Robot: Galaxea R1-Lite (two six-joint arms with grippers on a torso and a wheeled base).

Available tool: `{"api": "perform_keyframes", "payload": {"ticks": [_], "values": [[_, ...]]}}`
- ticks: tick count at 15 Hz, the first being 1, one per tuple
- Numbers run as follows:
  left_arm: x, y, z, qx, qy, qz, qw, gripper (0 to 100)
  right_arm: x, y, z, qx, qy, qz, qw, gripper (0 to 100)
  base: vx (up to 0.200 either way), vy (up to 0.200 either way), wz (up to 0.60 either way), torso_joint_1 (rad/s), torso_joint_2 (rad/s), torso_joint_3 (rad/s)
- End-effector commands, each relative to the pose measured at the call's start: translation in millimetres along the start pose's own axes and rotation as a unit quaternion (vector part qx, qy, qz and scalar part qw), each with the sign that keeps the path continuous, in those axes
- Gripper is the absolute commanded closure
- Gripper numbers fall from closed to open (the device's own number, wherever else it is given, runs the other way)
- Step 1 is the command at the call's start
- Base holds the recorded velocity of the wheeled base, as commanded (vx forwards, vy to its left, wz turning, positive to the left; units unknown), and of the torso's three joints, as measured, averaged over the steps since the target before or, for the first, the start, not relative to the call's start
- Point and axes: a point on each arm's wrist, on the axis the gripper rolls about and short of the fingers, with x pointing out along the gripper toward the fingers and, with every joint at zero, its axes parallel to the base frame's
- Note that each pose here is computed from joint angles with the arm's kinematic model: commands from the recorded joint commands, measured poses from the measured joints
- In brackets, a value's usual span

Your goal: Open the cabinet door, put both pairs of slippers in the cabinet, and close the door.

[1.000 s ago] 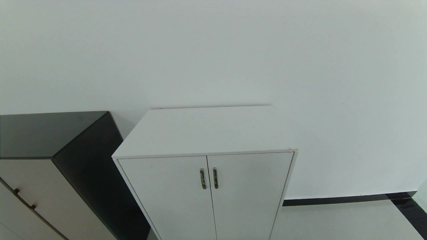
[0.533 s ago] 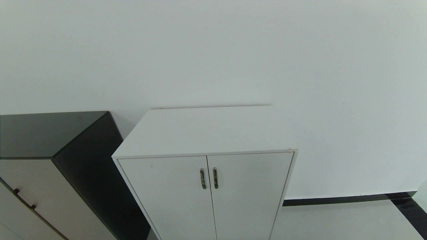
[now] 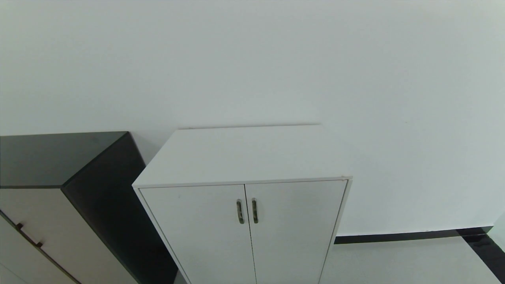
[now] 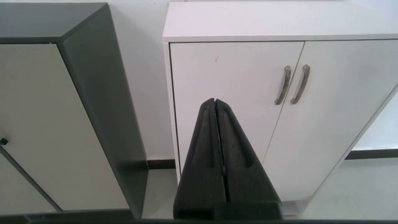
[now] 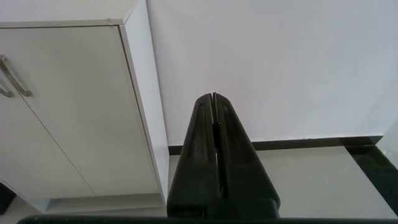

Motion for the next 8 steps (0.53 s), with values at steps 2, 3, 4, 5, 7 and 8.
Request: {"api": "perform_keyframes", "payload": {"ticks": [2, 3, 4, 5, 7, 8], "values": [[0.0, 0.0, 0.0, 0.0, 0.0, 0.0, 1.0, 100, 0.0, 0.1, -0.7, 0.008, 0.001, 0.002, 1.0, 100, 0.0, 0.0, 0.0, 0.0, 0.0, 0.0], [0.0, 0.0, 0.0, 0.0, 0.0, 0.0, 1.0, 100, 0.0, 0.1, -0.7, 0.018, 0.001, 0.002, 1.0, 100, 0.0, 0.0, 0.0, 0.0, 0.0, 0.0], [0.0, 0.0, 0.0, 0.0, 0.0, 0.0, 1.0, 100, 0.0, 0.1, -0.7, 0.019, 0.001, 0.002, 1.0, 100, 0.0, 0.0, 0.0, 0.0, 0.0, 0.0], [0.0, 0.0, 0.0, 0.0, 0.0, 0.0, 1.0, 100, 0.0, 0.1, -0.5, 0.019, 0.0, 0.002, 1.0, 100, 0.0, 0.0, 0.0, 0.0, 0.0, 0.0], [0.0, 0.0, 0.0, 0.0, 0.0, 0.0, 1.0, 100, 0.0, 0.1, -0.5, 0.019, 0.0, 0.002, 1.0, 100, 0.0, 0.0, 0.0, 0.0, 0.0, 0.0], [0.0, 0.0, 0.0, 0.0, 0.0, 0.0, 1.0, 100, 0.0, 0.1, -0.7, 0.019, 0.001, 0.002, 1.0, 100, 0.0, 0.0, 0.0, 0.0, 0.0, 0.0]]}}
